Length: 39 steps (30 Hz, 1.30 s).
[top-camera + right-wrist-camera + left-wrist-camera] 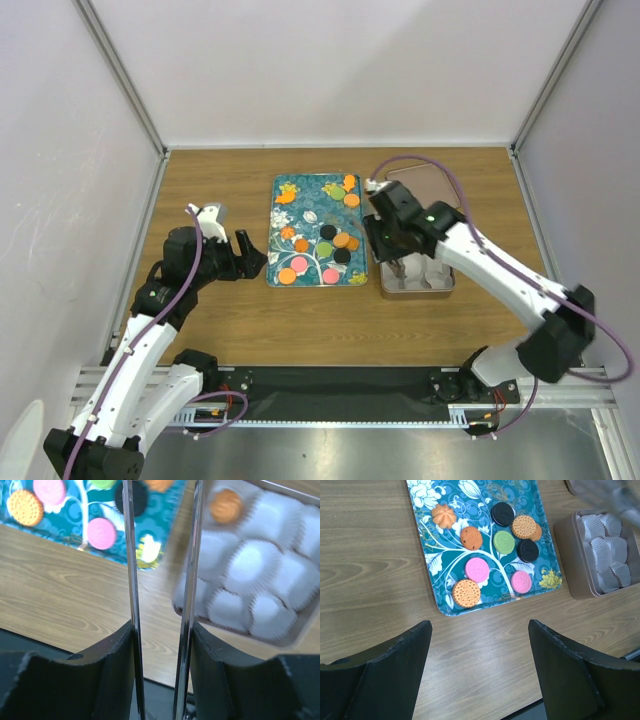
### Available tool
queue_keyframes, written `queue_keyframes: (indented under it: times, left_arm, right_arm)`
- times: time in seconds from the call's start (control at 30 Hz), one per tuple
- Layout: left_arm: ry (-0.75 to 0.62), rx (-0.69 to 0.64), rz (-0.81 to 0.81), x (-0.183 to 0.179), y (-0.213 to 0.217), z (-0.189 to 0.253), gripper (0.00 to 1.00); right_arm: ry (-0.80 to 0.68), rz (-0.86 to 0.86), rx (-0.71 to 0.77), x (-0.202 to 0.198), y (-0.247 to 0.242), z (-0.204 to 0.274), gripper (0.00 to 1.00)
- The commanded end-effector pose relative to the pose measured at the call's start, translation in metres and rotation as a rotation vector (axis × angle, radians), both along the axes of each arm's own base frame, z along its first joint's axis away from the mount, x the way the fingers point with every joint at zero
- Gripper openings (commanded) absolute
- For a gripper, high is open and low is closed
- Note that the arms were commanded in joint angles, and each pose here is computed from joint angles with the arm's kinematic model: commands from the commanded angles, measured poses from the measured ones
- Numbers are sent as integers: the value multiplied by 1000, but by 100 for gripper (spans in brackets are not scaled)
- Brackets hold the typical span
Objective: Pack the cookies
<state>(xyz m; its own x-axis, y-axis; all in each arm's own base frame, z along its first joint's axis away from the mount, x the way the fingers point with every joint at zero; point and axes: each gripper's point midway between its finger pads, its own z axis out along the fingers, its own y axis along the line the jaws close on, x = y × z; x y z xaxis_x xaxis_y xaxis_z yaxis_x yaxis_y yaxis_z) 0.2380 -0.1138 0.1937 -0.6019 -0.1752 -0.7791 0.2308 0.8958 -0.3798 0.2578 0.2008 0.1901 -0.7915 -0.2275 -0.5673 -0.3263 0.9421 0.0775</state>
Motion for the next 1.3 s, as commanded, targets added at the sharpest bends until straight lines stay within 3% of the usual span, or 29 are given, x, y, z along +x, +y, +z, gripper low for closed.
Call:
queue_keyframes:
  times: [0.0, 0.3, 1.27]
  left_arm:
    - [-36, 4, -5, 2, -1, 6, 84]
    - [-38, 6, 2, 2, 1, 7, 84]
    - [-47, 4, -5, 0, -1, 9, 85]
  right_arm:
    - [8, 85, -8, 15, 31, -9, 47]
    - [72, 175, -23, 41, 78, -49, 48]
    - [95, 184, -205, 46, 82, -80, 49]
